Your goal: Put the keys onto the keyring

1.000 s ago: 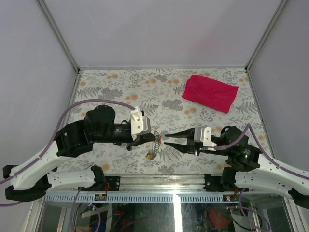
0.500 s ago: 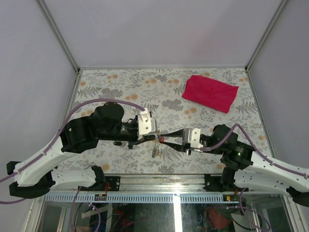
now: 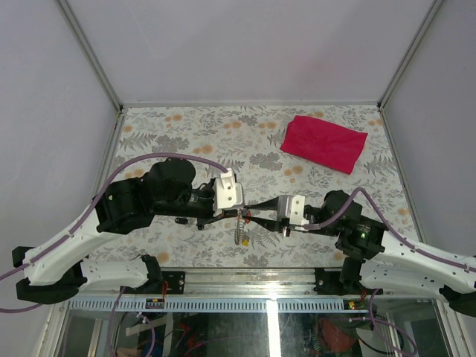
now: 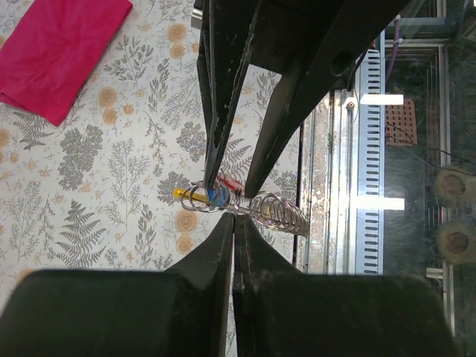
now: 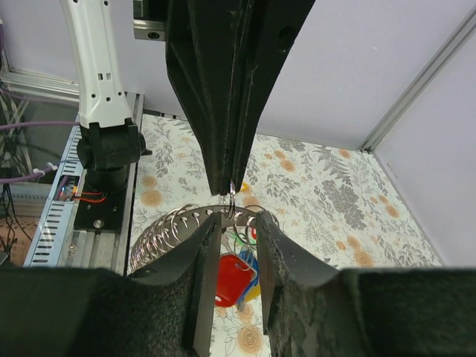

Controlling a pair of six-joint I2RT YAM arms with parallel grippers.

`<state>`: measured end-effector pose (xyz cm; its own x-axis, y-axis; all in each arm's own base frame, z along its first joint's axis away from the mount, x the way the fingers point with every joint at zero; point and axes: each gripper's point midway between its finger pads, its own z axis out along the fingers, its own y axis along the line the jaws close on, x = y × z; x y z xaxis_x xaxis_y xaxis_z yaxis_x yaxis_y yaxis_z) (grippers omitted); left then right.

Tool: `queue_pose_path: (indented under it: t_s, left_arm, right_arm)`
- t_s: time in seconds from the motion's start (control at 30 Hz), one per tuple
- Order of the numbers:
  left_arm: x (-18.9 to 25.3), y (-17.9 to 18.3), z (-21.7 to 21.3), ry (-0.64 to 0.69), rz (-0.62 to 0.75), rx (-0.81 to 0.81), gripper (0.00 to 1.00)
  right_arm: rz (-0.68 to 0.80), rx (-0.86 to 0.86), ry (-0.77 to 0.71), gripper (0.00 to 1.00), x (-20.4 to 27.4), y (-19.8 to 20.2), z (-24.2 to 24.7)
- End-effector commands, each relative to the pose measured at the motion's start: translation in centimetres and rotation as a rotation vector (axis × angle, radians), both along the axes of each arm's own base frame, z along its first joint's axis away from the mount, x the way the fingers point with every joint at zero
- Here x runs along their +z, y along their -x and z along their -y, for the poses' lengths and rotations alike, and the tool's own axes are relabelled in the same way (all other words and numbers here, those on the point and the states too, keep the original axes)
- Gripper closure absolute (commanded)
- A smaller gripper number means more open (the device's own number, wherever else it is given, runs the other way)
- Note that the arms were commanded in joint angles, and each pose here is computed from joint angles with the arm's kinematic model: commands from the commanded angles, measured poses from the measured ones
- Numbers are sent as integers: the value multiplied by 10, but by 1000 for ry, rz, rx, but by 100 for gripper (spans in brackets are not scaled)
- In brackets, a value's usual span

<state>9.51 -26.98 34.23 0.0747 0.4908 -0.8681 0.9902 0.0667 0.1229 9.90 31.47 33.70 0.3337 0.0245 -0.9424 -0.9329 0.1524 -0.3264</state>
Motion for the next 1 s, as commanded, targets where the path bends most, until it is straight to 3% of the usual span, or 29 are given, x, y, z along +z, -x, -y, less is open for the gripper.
queue_pose_path:
  t_s: [0.0, 0.43, 0.57, 0.63, 0.83, 0.97]
  left_arm:
    - [19, 0, 1, 46, 43, -10, 100]
    - [14, -1, 1, 30, 37, -9, 100]
    - [17, 0, 0, 36, 40, -11, 100]
    - [20, 0, 0, 45, 42, -8, 100]
    - [40, 4, -9, 168, 62, 24, 70]
    - [62, 11, -19, 315, 73, 51, 67]
  right_arm:
    - [21, 24, -99, 69, 37, 4, -4]
    - [10, 50, -114, 79, 40, 7, -11]
    - [4, 56, -107, 99, 37, 7, -12]
    - [1, 60, -103, 100, 36, 8, -13]
    - [-21, 86, -153, 100, 44, 15, -9]
    - [-43, 119, -247, 100, 53, 22, -5]
